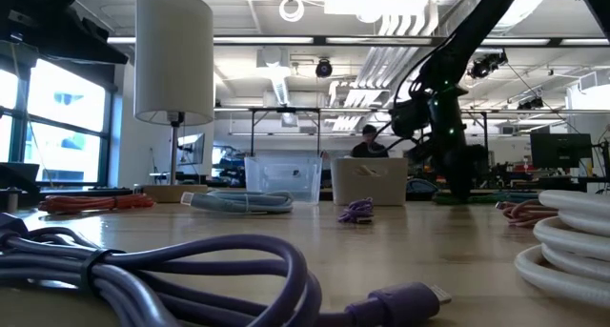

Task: Pick & Place USB Port
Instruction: Put the green charger cable into the transparent bin

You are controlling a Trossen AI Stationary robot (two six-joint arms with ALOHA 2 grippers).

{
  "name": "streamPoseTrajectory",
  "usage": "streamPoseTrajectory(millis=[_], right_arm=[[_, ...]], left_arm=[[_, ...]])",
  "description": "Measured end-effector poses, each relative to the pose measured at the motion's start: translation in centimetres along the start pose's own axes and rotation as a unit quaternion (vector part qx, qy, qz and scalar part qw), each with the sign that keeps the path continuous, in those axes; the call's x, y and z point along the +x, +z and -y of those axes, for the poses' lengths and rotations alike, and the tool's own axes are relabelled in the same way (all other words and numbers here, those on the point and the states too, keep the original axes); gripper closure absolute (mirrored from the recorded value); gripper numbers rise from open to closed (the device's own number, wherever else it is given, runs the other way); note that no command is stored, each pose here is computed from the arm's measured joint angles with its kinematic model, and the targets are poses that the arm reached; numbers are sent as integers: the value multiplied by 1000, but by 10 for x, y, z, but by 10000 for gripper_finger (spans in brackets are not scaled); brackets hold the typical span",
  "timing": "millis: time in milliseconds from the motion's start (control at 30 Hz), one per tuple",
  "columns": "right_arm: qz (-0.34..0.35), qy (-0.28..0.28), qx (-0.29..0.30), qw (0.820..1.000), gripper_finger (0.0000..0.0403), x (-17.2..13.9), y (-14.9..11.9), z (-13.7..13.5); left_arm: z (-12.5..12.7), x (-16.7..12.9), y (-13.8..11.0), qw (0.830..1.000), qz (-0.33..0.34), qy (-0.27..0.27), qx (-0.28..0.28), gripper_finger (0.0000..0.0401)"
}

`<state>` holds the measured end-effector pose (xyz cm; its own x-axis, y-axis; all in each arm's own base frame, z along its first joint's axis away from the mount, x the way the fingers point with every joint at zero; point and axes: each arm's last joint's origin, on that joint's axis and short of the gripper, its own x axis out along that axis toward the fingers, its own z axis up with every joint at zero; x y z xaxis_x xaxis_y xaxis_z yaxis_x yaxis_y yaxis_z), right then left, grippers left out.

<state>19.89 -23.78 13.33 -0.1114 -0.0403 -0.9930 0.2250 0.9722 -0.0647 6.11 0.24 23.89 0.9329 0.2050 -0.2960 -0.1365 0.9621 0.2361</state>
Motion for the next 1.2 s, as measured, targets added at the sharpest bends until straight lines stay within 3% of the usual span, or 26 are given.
streamPoseTrajectory(millis=[67,133,500,733,967,1100,1200], right_arm=[[3,-12,10,1000,370,0,1,2],[-1,-27,20,999,390,0,2,3],[-11,-35,60,998,401,-7,-2,-1],[44,-48,69,996,402,-50,-13,-13],[165,-42,78,982,402,-117,-34,-51],[280,2,73,957,402,-155,-49,-80],[359,25,55,932,403,-180,-60,-103]], left_arm=[[0,0,0,1000,0,0,0,400],[0,0,0,1000,0,0,0,400],[0,0,0,1000,0,0,0,400],[0,0,0,1000,0,-1,0,400],[0,0,7,999,38,-15,-13,400],[-2,-2,21,994,109,-11,-26,400],[-6,-5,30,988,151,25,-20,400]])
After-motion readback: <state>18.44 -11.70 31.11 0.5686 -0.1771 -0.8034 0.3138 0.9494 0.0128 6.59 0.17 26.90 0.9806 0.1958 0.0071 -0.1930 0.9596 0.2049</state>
